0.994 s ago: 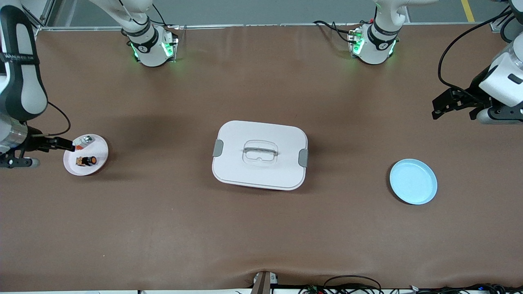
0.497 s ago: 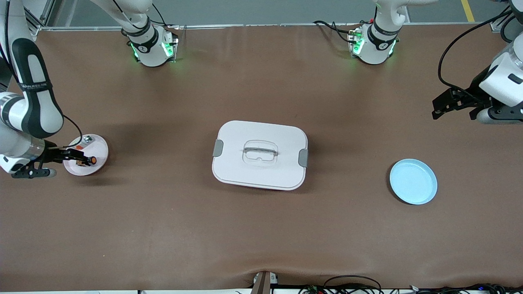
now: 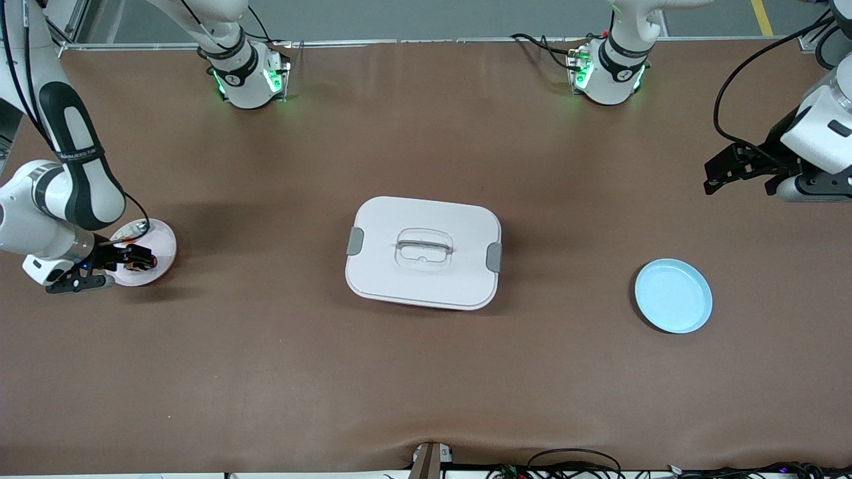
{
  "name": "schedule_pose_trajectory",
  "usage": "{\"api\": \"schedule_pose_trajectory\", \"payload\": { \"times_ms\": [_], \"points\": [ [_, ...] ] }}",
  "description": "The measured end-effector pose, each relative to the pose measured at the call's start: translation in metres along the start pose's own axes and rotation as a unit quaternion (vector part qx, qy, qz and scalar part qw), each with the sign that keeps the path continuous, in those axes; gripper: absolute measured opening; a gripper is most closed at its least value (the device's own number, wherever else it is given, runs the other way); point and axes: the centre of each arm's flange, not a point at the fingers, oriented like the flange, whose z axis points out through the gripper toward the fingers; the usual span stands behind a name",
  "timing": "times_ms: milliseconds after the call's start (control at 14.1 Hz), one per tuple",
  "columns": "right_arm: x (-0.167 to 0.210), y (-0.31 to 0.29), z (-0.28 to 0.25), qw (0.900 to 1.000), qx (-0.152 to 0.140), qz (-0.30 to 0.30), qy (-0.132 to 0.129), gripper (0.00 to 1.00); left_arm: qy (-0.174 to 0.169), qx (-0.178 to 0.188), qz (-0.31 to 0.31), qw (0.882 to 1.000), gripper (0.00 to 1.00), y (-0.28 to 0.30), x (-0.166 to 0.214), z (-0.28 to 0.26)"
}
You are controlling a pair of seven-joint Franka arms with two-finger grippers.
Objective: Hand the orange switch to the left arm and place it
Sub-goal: 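Close the right gripper on the switch and lift it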
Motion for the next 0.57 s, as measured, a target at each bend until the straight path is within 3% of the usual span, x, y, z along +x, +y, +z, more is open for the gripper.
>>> {"api": "schedule_pose_trajectory", "payload": {
  "times_ms": [568],
  "points": [
    [-0.012,0.016,0.014,1.000,0.006,0.000,-0.009,1.00,0.000,0.000,0.000,1.000,1.00,0.000,0.000,0.000]
  ]
}}
